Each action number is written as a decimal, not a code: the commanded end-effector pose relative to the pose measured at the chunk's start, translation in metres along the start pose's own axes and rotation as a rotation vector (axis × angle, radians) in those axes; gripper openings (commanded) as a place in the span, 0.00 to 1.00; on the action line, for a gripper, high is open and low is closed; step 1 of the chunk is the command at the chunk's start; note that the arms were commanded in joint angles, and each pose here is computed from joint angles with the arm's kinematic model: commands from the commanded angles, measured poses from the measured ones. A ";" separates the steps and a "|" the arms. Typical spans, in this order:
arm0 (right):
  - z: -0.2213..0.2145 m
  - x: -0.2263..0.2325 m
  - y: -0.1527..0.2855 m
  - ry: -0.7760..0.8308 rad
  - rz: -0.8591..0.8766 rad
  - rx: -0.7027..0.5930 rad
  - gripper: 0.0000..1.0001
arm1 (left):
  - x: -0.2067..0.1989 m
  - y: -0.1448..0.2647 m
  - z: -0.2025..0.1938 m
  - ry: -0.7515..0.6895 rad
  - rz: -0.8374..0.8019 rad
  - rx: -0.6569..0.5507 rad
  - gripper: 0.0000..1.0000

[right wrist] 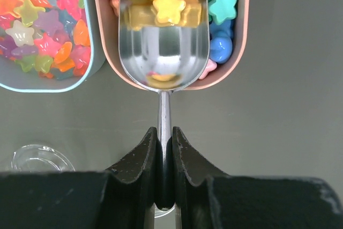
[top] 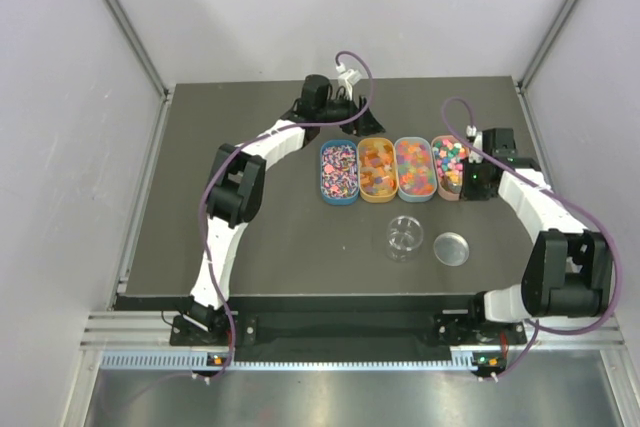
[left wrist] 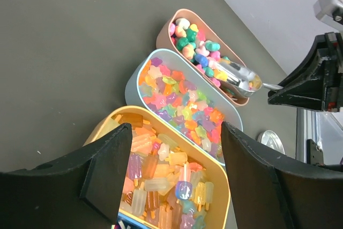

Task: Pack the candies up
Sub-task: Scoop the fake candies from the storage box.

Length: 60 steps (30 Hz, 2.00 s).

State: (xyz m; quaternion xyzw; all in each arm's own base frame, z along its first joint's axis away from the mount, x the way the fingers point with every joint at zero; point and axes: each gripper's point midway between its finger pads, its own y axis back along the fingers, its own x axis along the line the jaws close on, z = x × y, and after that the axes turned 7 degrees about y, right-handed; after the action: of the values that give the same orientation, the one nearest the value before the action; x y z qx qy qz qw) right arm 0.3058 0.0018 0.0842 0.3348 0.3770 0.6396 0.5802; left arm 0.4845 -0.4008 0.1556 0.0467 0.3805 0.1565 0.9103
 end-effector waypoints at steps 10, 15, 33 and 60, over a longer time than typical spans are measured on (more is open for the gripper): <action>0.006 0.008 -0.025 -0.029 0.025 -0.018 0.00 | -0.035 0.017 0.017 -0.073 -0.039 -0.024 0.71; 0.018 0.007 -0.030 -0.023 0.028 -0.041 0.00 | -0.035 0.018 0.009 -0.058 -0.037 -0.014 0.71; 0.032 0.027 -0.024 0.015 0.077 -0.184 0.00 | -0.031 0.024 -0.010 -0.047 -0.011 0.035 0.70; 0.022 0.015 -0.002 0.010 -0.026 -0.530 0.00 | -0.057 0.044 -0.018 -0.135 0.057 0.080 0.70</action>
State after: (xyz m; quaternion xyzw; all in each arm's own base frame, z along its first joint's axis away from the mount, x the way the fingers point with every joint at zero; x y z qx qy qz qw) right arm 0.3059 0.0174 0.0591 0.2215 0.2615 0.6945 0.6327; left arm 0.4300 -0.3815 0.1529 0.1184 0.3656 0.1668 0.9080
